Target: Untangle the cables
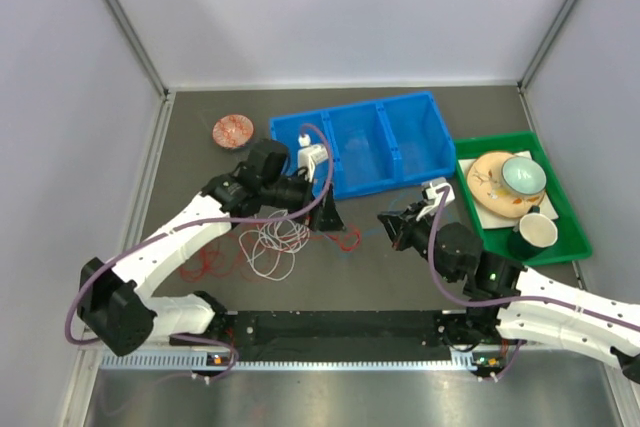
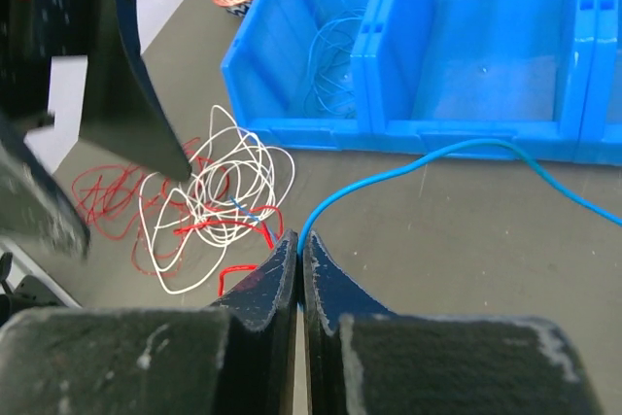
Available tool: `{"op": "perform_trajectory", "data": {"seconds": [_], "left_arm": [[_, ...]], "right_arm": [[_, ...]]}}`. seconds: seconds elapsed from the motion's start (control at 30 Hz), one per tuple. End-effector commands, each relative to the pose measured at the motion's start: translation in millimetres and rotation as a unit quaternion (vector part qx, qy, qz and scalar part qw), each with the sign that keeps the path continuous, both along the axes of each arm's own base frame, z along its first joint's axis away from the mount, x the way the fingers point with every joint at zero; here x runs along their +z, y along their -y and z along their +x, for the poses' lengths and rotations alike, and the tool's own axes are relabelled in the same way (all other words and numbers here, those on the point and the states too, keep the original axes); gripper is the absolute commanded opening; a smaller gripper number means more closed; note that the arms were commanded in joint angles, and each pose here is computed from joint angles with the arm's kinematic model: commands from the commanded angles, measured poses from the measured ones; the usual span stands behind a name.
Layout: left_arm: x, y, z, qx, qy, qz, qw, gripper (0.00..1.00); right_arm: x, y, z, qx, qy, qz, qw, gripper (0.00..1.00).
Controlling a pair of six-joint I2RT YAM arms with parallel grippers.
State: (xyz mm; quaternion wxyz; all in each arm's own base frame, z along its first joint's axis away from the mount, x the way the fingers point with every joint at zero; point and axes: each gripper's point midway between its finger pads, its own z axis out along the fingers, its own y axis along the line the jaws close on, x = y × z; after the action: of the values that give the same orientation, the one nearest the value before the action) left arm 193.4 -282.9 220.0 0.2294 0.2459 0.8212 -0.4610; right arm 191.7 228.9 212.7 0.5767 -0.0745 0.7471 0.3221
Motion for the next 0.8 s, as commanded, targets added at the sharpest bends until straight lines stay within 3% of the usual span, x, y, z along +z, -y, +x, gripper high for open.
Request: {"op": "perform_trajectory", "data": {"seconds": [0.0,0.13,0.27,0.43,0.53,0.63,0.7,0.77], "left_arm": [[-18,-2,-7,-0.018,0.025,0.048,0.998,0.99],[-21,9,3,0.004,0.038,0.022,0.999,0.99],[-37,20,-1,-0.043,0.055,0.012,0.997,0.99],[-55,34,7,-0.048,0.066,0.038,0.996,0.99],[-58,43,8,-0.054,0.069,0.043,0.995,0.93],[-69,48,8,-0.056,0.062,0.055,0.995,0.79],[-72,48,9,-0.054,0.057,0.059,0.995,0.63],[-72,48,13,-0.039,0.059,0.064,0.995,0.41]], "right_arm": [[5,6,1,-0.018,-0.001,0.016,1.0,0.0],[3,6,2,-0.019,-0.002,0.011,1.0,0.0],[1,4,2,-0.018,-0.007,0.012,1.0,0.0],[2,4,1,-0.016,-0.005,0.01,1.0,0.0],[2,4,2,-0.017,-0.005,0.01,1.0,0.0],[1,4,2,-0.018,-0.006,0.01,1.0,0.0],[3,5,2,-0.02,-0.004,0.01,1.0,0.0],[4,5,2,-0.018,-0.002,0.007,1.0,0.0]]}}
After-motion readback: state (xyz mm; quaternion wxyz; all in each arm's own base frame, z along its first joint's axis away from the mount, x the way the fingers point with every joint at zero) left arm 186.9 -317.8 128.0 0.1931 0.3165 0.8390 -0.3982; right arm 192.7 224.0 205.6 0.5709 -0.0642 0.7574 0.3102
